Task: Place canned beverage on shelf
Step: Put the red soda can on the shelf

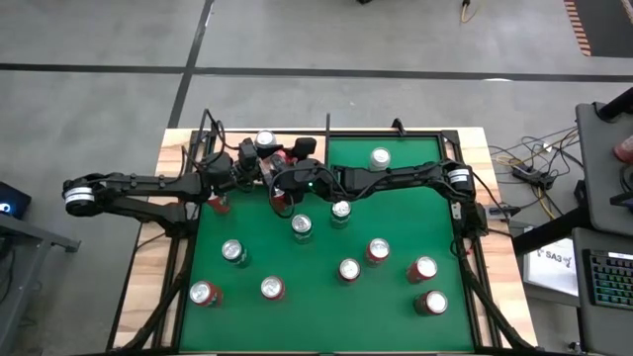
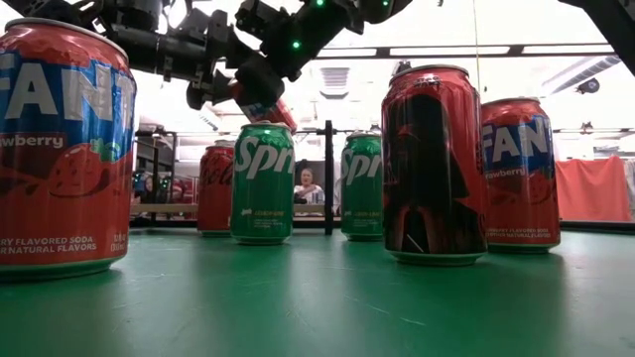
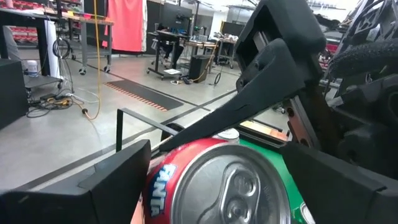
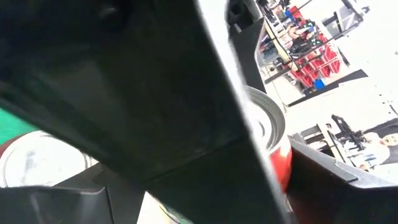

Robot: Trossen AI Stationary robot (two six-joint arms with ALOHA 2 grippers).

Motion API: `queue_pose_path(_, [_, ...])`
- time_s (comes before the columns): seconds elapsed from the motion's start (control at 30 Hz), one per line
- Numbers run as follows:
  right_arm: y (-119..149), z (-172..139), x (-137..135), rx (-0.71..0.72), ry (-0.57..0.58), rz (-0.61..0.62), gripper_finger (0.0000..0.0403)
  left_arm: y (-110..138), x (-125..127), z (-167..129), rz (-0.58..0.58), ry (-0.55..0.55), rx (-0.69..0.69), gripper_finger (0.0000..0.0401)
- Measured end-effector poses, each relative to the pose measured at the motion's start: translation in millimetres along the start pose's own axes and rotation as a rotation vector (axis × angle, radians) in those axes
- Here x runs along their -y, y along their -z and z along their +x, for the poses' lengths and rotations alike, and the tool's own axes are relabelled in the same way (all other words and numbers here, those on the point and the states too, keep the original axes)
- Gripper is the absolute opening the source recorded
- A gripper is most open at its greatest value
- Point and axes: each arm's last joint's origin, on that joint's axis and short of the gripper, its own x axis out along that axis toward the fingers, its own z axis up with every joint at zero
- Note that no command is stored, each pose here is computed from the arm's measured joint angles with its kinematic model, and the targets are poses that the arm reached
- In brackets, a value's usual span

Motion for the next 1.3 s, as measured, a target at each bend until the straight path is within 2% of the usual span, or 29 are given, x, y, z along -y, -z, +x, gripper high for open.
queue_pose_path(0.2, [0.3,0.4,0.3,-0.001,0.002,0.001,0.029,0.6,0.0,0.0,-0.003,-0.001,-0.005,0.0396])
queue_pose_path(0.33, [0.3,0.5,0.5,-0.001,0.004,0.003,0.029,1.3,-0.6,0.3,-0.012,-0.021,-0.006,0.0397])
queue_pose_path(0.6, [0.2,0.5,0.7,-0.002,0.006,0.037,0.029,3.2,-1.7,0.2,-0.029,-0.051,-0.018,0.0368])
queue_pose_path(0.87, [0.2,0.4,0.5,-0.001,0.004,0.036,0.029,3.0,-2.0,0.3,-0.028,-0.056,-0.016,0.0298])
queue_pose_path(1.3, [0.1,0.2,-0.2,0.002,-0.006,0.05,0.029,3.0,-2.0,0.3,-0.028,-0.056,-0.015,0.0297])
